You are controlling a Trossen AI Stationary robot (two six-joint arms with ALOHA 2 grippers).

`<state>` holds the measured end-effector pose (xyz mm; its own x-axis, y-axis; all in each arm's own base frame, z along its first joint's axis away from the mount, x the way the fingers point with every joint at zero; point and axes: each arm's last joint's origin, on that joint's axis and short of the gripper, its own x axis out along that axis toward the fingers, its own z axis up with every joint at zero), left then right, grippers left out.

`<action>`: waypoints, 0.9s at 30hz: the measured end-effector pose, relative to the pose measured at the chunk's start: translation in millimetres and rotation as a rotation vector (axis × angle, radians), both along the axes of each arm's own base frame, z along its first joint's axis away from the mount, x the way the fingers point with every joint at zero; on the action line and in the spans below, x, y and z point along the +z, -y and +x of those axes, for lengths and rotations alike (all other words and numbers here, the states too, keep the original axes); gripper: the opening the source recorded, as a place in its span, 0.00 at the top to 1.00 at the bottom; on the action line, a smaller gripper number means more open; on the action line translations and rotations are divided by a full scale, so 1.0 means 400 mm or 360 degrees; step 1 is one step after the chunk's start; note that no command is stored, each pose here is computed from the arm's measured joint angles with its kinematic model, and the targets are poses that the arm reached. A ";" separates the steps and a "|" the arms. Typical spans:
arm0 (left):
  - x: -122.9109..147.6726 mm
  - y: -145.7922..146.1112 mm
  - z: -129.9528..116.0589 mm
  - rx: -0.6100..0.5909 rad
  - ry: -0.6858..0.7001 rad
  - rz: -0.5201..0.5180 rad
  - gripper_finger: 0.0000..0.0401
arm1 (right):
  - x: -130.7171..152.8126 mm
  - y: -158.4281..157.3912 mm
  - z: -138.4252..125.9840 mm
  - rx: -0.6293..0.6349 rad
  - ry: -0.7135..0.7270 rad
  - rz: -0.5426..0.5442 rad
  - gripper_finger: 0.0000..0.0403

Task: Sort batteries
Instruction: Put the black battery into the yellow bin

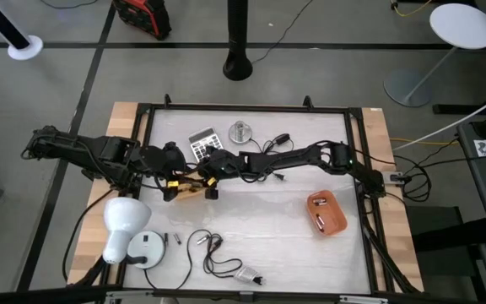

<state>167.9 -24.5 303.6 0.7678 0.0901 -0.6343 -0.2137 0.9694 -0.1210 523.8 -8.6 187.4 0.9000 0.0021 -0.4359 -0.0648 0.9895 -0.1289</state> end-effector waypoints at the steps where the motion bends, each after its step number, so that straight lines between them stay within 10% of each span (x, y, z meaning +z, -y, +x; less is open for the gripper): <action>1: 0.000 0.000 0.000 0.0000 -0.0001 0.0000 0.66 | 0.002 0.000 -0.002 -0.0006 -0.0008 0.0015 0.58; 13: 0.001 0.012 0.028 -0.0090 0.0058 -0.0137 0.66 | 0.169 -0.042 -0.150 0.0096 -0.0538 -0.0106 0.58; 27: -0.082 0.064 0.206 -0.0616 -0.0168 -0.0143 0.66 | 0.490 -0.020 -0.398 -0.0567 -0.0364 -0.0356 0.58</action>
<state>250.5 -50.0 270.8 0.6645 -0.2521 -0.7035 0.1489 0.9672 -0.2060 364.4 -0.7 383.6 0.7086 -0.4057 -0.5774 0.2221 0.9049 -0.3632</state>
